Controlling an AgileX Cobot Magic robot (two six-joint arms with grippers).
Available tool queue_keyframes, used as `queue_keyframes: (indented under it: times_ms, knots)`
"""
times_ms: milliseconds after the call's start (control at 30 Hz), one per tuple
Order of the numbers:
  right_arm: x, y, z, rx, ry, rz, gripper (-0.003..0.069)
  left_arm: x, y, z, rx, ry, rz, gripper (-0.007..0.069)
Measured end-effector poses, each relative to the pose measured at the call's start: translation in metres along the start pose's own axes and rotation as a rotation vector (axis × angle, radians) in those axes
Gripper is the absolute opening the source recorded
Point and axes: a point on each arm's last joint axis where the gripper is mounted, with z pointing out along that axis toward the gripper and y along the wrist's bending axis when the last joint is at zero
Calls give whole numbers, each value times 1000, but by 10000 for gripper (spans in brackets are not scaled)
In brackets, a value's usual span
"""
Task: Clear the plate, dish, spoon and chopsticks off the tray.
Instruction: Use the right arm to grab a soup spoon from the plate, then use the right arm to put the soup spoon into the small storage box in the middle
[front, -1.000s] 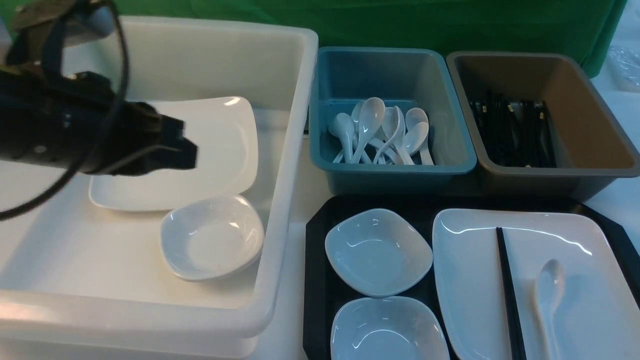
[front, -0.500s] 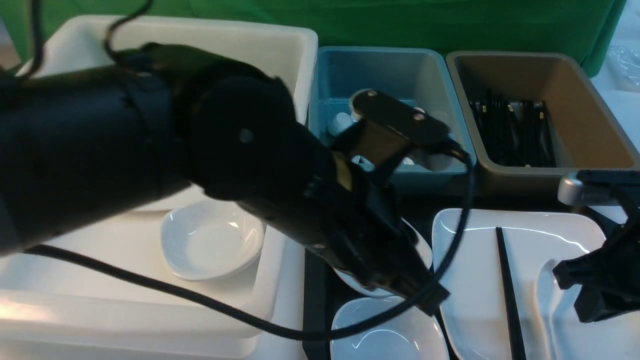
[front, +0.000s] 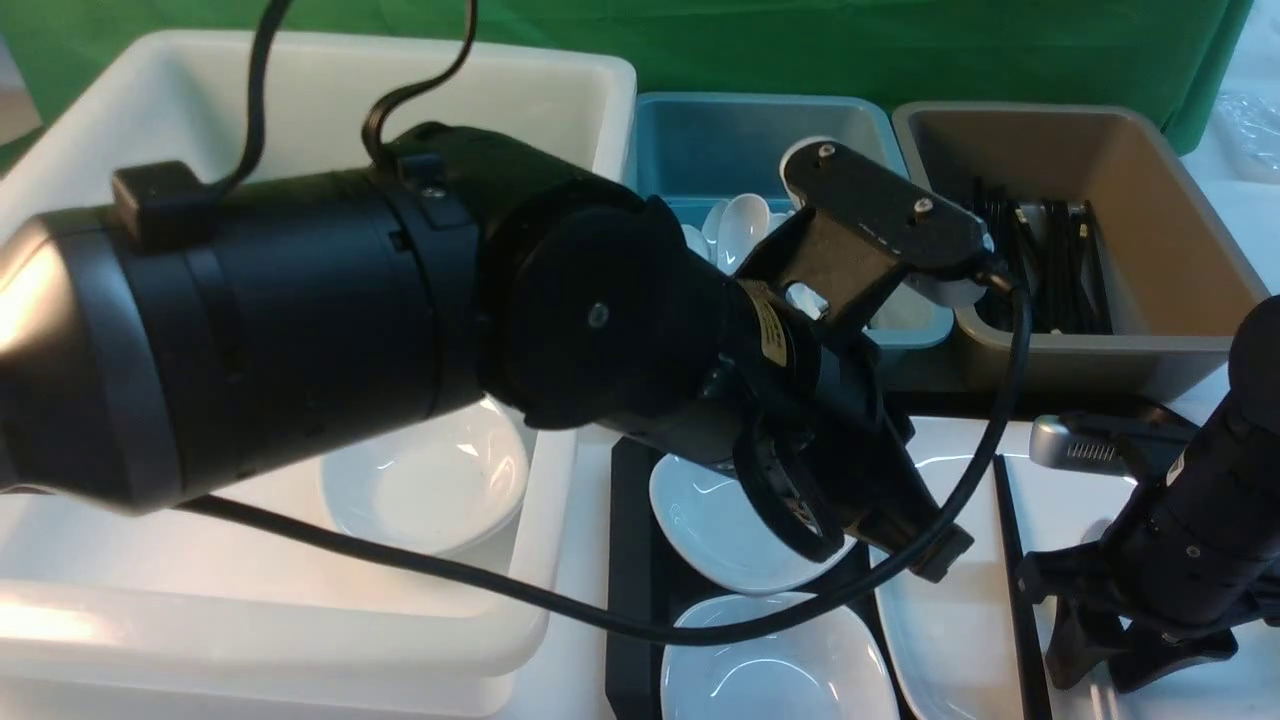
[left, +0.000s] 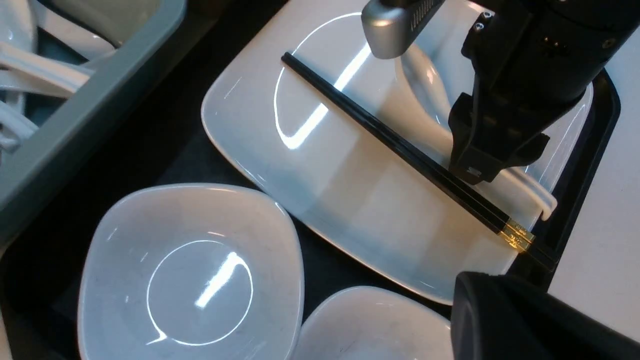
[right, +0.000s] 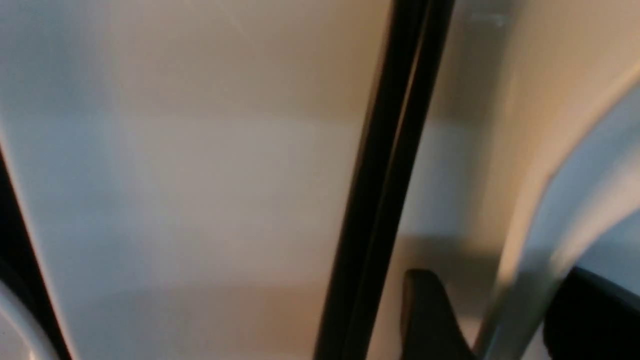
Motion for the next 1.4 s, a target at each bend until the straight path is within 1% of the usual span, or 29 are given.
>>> queue_keyframes:
  times_ms: [100,167,200,300,400,467,500,533,567,600,633,667,733,833,867,900,933,1000,1067,1133,1167,1200,1233,1267,1333,1367,1400]
  knots:
    - [-1,0,1,1,3,-10,318,0,0,0,-5,0,8,21]
    - [-1,0,1,2,4,-23,229,0,1,0,-6,-1,9,21]
    - [-1,0,1,0,3,-32,151,-1,1,0,-9,-6,12,21]
    - [-1,0,-2,-1,-4,-41,152,-2,1,0,-15,-23,15,21]
    - [4,3,-20,-11,-62,-53,155,-4,4,0,-33,-45,29,21]
    - [5,6,-43,-23,-134,-67,155,-7,12,-3,-59,-56,2,21]
    - [5,7,-44,-24,-137,-70,155,-7,13,-3,-63,-58,-1,21]
    - [2,12,-70,-44,-222,-89,155,-11,23,-9,-92,-75,-34,21]
    - [1,13,-72,-45,-229,-90,155,-12,25,-10,-95,-77,-41,21]
    - [-6,19,-95,-72,-308,-117,155,-16,42,-21,-137,-109,-77,21]
    - [-9,20,-98,-76,-318,-117,155,-17,44,-23,-141,-114,-82,21]
    - [-12,24,-110,-93,-358,-134,155,-20,54,-31,-159,-134,-96,21]
    - [-30,38,-143,-148,-470,-184,155,-23,76,-50,-225,-181,-159,21]
    - [-58,61,-169,-188,-559,-246,155,-19,105,-72,-295,-225,-265,21]
    - [-67,66,-170,-197,-568,-262,155,-18,110,-76,-308,-228,-286,21]
    - [-81,78,-179,-211,-602,-292,155,-13,121,-83,-332,-216,-326,21]
    - [-85,80,-176,-210,-597,-295,155,-12,124,-84,-339,-214,-333,21]
    - [-113,100,-179,-231,-640,-331,155,-2,137,-90,-364,-165,-388,21]
    - [-139,111,-171,-248,-658,-319,155,4,140,-91,-361,-110,-415,21]
    - [-151,115,-162,-256,-661,-305,155,7,139,-91,-356,-85,-420,21]
    - [-168,119,-155,-268,-662,-273,156,9,137,-90,-343,-52,-432,21]
    - [-169,119,-152,-268,-655,-269,156,9,137,-90,-341,-50,-433,21]
    - [-177,120,-146,-273,-659,-257,166,10,136,-89,-331,-39,-438,21]
    - [-183,120,-141,-276,-648,-234,193,11,134,-89,-318,-32,-442,21]
    - [-192,121,-131,-279,-642,-214,308,11,131,-88,-282,-16,-449,21]
    - [-194,121,-129,-279,-640,-213,330,11,130,-88,-272,-15,-453,21]
    - [-196,121,-125,-276,-637,-209,421,11,128,-88,-246,-15,-454,21]
